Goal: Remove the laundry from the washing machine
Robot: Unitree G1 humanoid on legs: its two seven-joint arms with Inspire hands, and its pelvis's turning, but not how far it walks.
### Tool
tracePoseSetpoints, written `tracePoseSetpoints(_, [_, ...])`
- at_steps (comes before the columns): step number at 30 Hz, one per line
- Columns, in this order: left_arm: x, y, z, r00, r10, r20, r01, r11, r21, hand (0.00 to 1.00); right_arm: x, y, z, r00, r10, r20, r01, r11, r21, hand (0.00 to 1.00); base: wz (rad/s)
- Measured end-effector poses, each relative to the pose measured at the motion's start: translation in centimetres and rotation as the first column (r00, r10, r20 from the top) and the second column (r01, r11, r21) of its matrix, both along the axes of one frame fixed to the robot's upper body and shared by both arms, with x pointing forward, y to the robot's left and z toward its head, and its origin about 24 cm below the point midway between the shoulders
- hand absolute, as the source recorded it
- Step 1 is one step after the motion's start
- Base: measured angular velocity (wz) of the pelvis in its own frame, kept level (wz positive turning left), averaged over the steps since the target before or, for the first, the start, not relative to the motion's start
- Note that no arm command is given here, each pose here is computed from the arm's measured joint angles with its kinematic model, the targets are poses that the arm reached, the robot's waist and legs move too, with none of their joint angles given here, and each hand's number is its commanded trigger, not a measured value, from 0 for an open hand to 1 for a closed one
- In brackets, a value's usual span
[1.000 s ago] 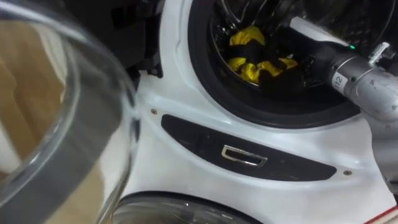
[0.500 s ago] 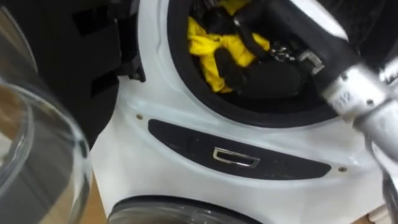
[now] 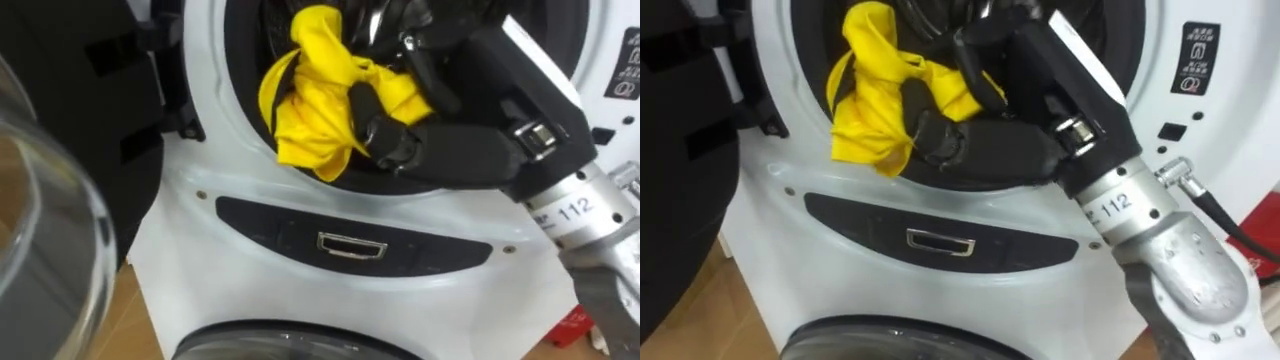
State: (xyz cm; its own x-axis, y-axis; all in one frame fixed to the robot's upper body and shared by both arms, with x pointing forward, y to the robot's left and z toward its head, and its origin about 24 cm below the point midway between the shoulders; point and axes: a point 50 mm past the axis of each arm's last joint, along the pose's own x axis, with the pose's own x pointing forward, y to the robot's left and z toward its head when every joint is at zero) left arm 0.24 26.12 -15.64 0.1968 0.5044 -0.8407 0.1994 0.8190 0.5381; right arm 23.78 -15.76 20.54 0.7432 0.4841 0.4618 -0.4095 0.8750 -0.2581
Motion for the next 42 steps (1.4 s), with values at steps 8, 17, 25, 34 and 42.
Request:
tracePoseSetpoints(8, [-0.4, -0.1, 0.0, 1.000, -0.007, 0.005, 0.007, 1.000, -0.011, 0.00, -0.8, -0.3, -1.3, 0.984, 0.153, -0.092, -0.136, 0.977, 0.164, 1.00, 0.00])
tracePoseSetpoints(17, [-0.2, -0.2, 0.0, 1.000, -0.014, 0.018, 0.015, 0.998, -0.059, 0.00, -2.2, -1.8, 0.5, 0.980, 0.196, 0.042, -0.200, 0.963, 0.182, 1.00, -0.03])
tracePoseSetpoints(25, [0.4, 0.1, 0.1, 0.999, -0.007, 0.047, 0.009, 0.998, -0.060, 0.00, -3.8, -4.8, -1.9, 0.995, 0.073, -0.060, -0.060, 0.977, 0.203, 1.00, -0.14])
tracePoseSetpoints(34, [0.8, 1.0, 0.4, 0.994, 0.044, 0.101, -0.040, 0.998, -0.044, 0.00, -4.8, -7.3, -0.3, 0.999, 0.040, 0.010, -0.042, 0.974, 0.225, 1.00, -0.26])
tracePoseSetpoints(42, [1.4, 1.1, 0.5, 0.992, 0.042, 0.116, -0.037, 0.998, -0.044, 0.00, -5.6, -9.0, 0.2, 0.999, 0.023, 0.047, -0.034, 0.971, 0.238, 1.00, -0.16])
